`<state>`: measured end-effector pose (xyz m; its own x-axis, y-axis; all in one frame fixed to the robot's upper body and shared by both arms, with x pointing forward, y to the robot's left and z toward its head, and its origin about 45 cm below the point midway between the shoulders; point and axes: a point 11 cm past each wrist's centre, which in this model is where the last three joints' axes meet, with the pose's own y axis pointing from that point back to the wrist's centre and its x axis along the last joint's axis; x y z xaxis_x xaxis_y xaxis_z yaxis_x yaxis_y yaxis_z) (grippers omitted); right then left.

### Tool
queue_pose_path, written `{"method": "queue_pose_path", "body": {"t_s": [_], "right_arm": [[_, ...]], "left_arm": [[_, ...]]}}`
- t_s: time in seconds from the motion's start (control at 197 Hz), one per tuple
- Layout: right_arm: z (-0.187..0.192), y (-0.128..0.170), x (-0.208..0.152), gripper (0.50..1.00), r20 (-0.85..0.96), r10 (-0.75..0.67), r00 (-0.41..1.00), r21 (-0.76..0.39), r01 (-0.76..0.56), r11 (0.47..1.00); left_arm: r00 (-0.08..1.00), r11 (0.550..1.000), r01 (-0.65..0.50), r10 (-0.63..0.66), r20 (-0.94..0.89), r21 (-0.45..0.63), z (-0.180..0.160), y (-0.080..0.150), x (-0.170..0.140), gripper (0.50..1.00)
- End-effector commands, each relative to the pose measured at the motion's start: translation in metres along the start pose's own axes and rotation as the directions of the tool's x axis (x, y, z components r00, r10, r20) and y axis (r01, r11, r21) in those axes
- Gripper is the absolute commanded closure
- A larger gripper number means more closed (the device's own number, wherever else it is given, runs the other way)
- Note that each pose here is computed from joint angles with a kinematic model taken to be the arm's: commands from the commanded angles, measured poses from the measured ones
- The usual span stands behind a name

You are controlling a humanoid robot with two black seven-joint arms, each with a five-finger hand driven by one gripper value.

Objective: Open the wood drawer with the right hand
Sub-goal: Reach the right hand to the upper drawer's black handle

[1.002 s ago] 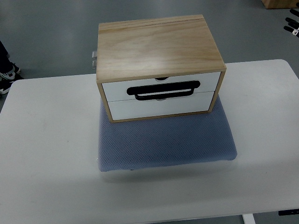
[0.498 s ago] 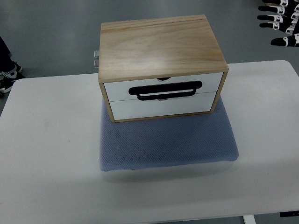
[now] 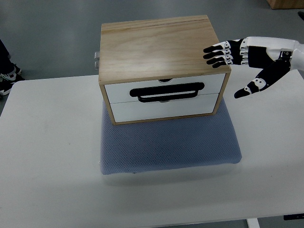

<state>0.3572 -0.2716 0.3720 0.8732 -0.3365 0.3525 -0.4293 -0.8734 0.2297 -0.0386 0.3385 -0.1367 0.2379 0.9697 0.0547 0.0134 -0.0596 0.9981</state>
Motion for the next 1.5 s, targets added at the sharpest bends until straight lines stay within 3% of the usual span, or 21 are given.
{"method": "queue_pose_path", "body": {"t_s": [0.0, 0.234, 0.564, 1.495], "right_arm": [[-0.005, -0.022, -0.006, 0.558, -0.028, -0.050, 0.998, -0.002, 0.050, 0.999], [0.000, -0.068, -0.024, 0.558, -0.100, -0.121, 0.988, -0.037, 0.117, 0.992], [-0.001, -0.091, -0.026, 0.558, -0.165, -0.160, 0.973, -0.066, 0.151, 0.986], [0.045, -0.094, -0.013, 0.558, -0.185, -0.163, 0.969, -0.201, 0.125, 0.972]], "left_arm": [[1.000, 1.000, 0.000, 0.000, 0.000, 0.000, 0.000, 0.000, 0.000, 0.500], [1.000, 1.000, 0.000, 0.000, 0.000, 0.000, 0.000, 0.000, 0.000, 0.500], [1.000, 1.000, 0.000, 0.000, 0.000, 0.000, 0.000, 0.000, 0.000, 0.500], [1.000, 1.000, 0.002, -0.002, 0.000, 0.000, 0.000, 0.000, -0.001, 0.500]]}}
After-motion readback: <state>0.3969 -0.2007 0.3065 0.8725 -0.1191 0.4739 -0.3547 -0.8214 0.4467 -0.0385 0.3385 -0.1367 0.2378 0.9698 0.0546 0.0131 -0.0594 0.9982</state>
